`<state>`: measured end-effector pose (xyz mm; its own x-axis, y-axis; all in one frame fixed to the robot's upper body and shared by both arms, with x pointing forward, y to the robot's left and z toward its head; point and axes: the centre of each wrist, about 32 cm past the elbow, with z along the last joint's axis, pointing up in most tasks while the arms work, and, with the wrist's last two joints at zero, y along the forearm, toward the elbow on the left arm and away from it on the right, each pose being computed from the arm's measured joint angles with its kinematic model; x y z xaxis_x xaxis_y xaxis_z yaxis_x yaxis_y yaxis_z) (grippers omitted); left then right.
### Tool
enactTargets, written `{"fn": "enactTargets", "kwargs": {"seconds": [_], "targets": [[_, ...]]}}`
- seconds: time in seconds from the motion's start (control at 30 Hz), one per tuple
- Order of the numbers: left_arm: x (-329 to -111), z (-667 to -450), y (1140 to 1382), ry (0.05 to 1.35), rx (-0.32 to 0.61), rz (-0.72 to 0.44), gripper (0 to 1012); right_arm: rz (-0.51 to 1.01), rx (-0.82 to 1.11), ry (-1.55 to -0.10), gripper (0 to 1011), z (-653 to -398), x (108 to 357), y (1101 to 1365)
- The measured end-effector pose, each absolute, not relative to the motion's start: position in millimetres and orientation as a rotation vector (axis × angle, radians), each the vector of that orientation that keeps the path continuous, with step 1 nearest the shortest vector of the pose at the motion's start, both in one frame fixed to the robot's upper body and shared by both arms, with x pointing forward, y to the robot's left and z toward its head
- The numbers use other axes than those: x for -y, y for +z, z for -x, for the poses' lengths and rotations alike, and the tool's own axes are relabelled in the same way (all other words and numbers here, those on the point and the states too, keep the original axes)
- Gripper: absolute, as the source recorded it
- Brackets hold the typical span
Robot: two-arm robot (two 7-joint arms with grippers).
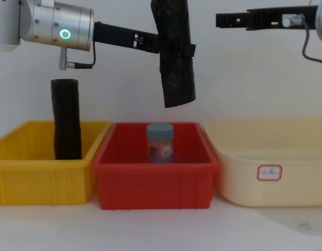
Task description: Pick up the garbage bag with the one hand and transfer it to the other hand.
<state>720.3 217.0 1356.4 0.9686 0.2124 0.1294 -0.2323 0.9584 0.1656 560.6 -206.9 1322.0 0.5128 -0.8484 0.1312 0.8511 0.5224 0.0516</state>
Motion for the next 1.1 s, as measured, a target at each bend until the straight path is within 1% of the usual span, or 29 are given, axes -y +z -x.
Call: {"fn": "enactTargets", "kwargs": {"seconds": [0.4,0.9,1.1], "targets": [[-215.8,-716.9,1355.8,0.199,0.126,-0.192,398,-0.014,0.142,-0.942,1001,-563.9,197.4,1330.3],[-221.2,-714.8,1350.7,0.231,0.127,-0.192,398,-0.041,0.084,-0.793,1002,-563.7,207.6,1338.0],[-222.5,-713.5,1349.7,0.238,0.129,-0.187,398,-0.040,0.080,-0.751,1001,-564.0,207.0,1340.8]]}}
